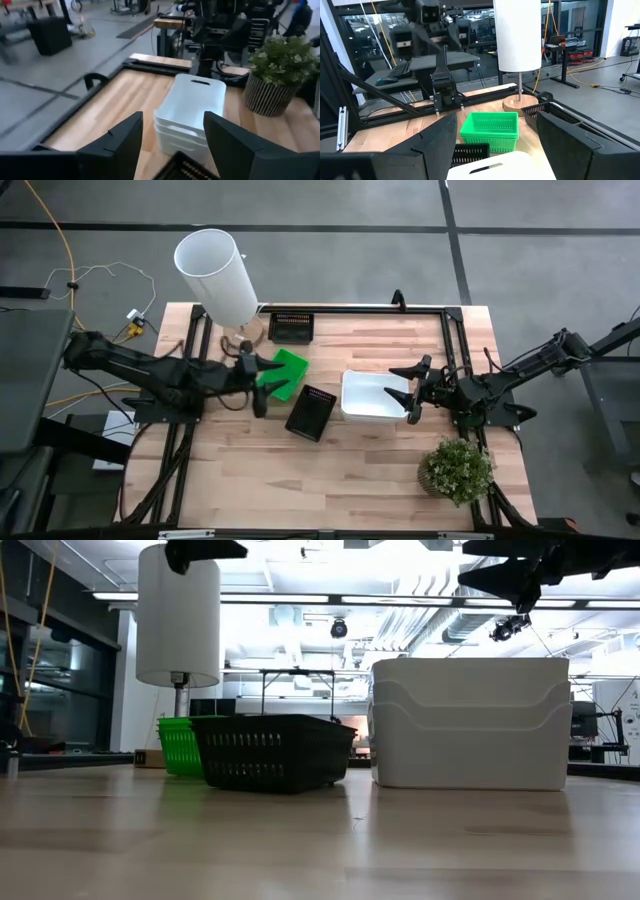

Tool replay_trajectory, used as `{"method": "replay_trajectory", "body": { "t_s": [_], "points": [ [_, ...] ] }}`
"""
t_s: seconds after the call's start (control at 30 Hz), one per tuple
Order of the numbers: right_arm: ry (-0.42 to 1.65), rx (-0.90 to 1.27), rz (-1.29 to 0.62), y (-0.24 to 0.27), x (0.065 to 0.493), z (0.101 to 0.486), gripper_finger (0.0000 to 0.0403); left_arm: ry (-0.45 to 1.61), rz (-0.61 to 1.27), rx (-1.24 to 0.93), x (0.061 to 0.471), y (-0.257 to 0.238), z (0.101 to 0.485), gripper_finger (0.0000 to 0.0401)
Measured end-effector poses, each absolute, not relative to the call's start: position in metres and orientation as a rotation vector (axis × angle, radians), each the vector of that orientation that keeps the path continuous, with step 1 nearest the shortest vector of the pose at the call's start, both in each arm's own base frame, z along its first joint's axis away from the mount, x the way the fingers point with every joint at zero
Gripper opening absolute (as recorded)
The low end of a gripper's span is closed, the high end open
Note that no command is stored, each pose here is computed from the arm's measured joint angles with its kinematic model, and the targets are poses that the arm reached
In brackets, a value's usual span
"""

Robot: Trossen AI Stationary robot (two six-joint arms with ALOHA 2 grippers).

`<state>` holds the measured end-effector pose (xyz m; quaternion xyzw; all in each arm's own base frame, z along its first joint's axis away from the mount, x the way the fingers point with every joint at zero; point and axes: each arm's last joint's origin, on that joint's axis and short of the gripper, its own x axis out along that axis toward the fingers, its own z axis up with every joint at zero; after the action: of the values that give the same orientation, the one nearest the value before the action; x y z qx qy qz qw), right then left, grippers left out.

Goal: Stack baskets by color
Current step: Stack the top black bin on the bottom black bin

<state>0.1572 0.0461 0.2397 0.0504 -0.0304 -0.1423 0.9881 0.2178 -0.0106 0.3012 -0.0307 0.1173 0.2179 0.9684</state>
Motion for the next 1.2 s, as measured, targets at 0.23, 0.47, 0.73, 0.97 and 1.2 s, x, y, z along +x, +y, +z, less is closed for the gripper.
{"method": "replay_trajectory", "body": {
  "t_s": [0.23,0.47,0.73,0.97,1.2],
  "points": [
    [-0.06,0.107,-0.286,0.046,0.157,0.24,0.0259,0.152,0.416,-0.036,0.179,-0.001,0.29,0.0195],
    [-0.059,0.108,-0.286,0.046,0.157,0.239,0.0259,0.002,0.283,-0.079,0.154,-0.002,0.232,0.0195],
    [-0.058,0.107,-0.287,0.046,0.157,0.239,0.0259,-0.105,0.214,-0.043,0.142,-0.005,0.211,0.0195],
    [-0.052,0.094,-0.313,0.045,0.157,0.239,0.0259,-0.114,0.225,-0.045,0.14,-0.006,0.208,0.0195],
    [-0.051,0.092,-0.34,0.045,0.157,0.239,0.0259,-0.11,0.289,-0.099,0.141,-0.004,0.207,0.0195]
  ]
}}
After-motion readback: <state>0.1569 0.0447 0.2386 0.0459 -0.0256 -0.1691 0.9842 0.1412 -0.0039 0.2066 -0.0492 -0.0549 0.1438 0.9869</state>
